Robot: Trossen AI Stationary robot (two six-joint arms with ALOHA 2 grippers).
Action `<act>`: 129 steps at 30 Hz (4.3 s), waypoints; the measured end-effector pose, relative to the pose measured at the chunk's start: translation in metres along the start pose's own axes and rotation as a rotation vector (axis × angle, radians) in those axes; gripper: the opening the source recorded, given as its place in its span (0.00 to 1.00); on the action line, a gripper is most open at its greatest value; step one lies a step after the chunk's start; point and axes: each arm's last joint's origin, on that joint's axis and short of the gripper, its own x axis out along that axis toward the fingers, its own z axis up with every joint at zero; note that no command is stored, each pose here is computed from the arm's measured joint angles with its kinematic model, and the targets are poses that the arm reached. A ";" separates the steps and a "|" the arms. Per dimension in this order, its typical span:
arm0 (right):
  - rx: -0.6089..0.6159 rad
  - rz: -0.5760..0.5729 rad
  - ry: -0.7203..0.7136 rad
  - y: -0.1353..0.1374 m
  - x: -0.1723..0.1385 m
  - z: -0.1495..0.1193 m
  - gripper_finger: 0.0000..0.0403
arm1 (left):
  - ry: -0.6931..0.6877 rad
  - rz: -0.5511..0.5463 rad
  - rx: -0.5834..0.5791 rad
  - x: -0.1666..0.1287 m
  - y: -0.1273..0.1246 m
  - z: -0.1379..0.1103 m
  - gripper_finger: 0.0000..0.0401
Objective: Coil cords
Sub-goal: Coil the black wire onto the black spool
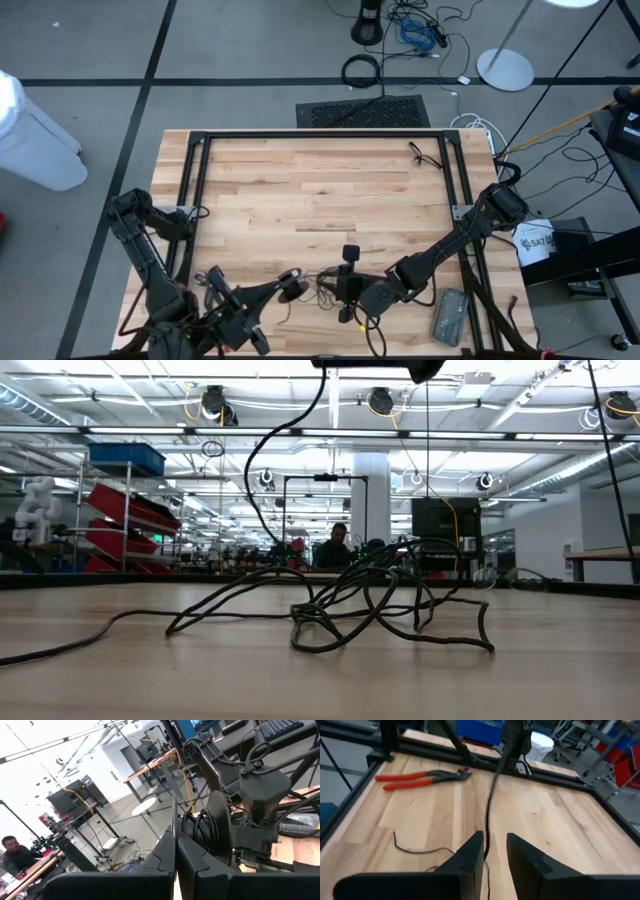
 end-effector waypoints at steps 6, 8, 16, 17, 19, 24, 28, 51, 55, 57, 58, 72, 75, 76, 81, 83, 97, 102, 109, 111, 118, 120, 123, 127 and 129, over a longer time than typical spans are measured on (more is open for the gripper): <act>0.009 0.100 0.025 0.003 -0.001 -0.002 0.18 | -0.002 -0.003 0.001 0.000 0.000 0.000 0.00; 0.011 0.135 0.028 0.004 -0.001 -0.002 0.18 | -0.014 -0.025 0.000 0.000 -0.001 0.000 0.00; 0.010 0.157 0.032 0.005 -0.001 -0.002 0.18 | -0.044 -0.080 -0.001 0.002 -0.003 0.001 0.00; 0.008 0.165 0.034 0.005 -0.001 -0.002 0.18 | -0.049 -0.090 -0.002 0.002 -0.003 0.001 0.00; 0.007 0.194 0.037 0.005 0.000 -0.002 0.18 | -0.064 -0.117 -0.002 0.004 -0.004 0.001 0.00; 0.006 0.207 0.040 0.005 0.000 -0.003 0.18 | -0.086 -0.192 -0.023 0.012 -0.007 -0.002 0.00; -0.003 0.237 0.046 0.007 -0.002 -0.003 0.18 | -0.075 -0.202 -0.008 0.020 -0.009 -0.006 0.00; -0.006 0.249 0.030 0.008 -0.004 -0.001 0.02 | -0.053 -0.198 0.010 0.024 -0.010 -0.011 0.00; 0.003 0.198 0.026 0.006 -0.003 0.000 0.01 | -0.053 -0.198 0.010 0.024 -0.010 -0.011 0.00; 0.015 0.181 0.027 0.006 -0.003 -0.001 0.00 | -0.053 -0.197 0.010 0.024 -0.010 -0.011 0.00; 0.025 0.170 0.029 0.006 -0.003 -0.001 0.00 | -0.053 -0.197 0.010 0.024 -0.010 -0.011 0.00; 0.079 0.086 0.065 -0.002 -0.005 -0.002 0.00 | -0.057 -0.251 0.090 0.023 -0.013 -0.016 0.00; 0.102 0.076 0.089 -0.007 -0.012 0.001 0.00 | -0.054 -0.270 0.128 0.023 -0.014 -0.019 0.00; 0.106 0.070 0.101 -0.008 -0.015 0.002 0.00 | -0.051 -0.271 0.139 0.023 -0.014 -0.019 0.00; 0.095 0.022 0.113 -0.010 -0.034 0.006 0.00 | -0.043 -0.291 0.187 0.023 -0.016 -0.024 0.00; 0.098 0.016 0.093 -0.008 -0.041 0.010 0.00 | -0.044 -0.329 0.227 0.022 -0.017 -0.026 0.00; 0.086 -0.029 0.008 -0.001 -0.065 0.020 0.00 | -0.014 -0.390 0.369 0.021 -0.019 -0.039 0.00; 0.093 0.044 -0.048 0.004 -0.068 0.029 0.00 | -0.010 -0.381 0.376 0.022 -0.019 -0.039 0.00; 0.116 0.098 -0.103 0.015 -0.084 0.049 0.00 | 0.000 -0.323 0.383 0.022 -0.017 -0.040 0.00; 0.130 0.111 -0.122 0.018 -0.089 0.055 0.00 | 0.007 -0.277 0.386 0.023 -0.016 -0.040 0.00; 0.131 0.131 -0.147 0.026 -0.102 0.062 0.00 | 0.013 -0.234 0.387 0.023 -0.014 -0.040 0.00; 0.121 0.110 -0.152 0.026 -0.104 0.063 0.00 | 0.011 -0.256 0.386 0.023 -0.015 -0.040 0.00; 0.120 0.099 -0.158 0.026 -0.105 0.064 0.00 | 0.006 -0.314 0.372 0.025 -0.016 -0.040 0.00; 0.121 0.100 -0.162 0.026 -0.105 0.064 0.00 | 0.014 -0.331 0.355 0.030 -0.016 -0.040 0.00; 0.124 0.101 -0.164 0.026 -0.105 0.065 0.00 | 0.023 -0.324 0.352 0.033 -0.016 -0.041 0.00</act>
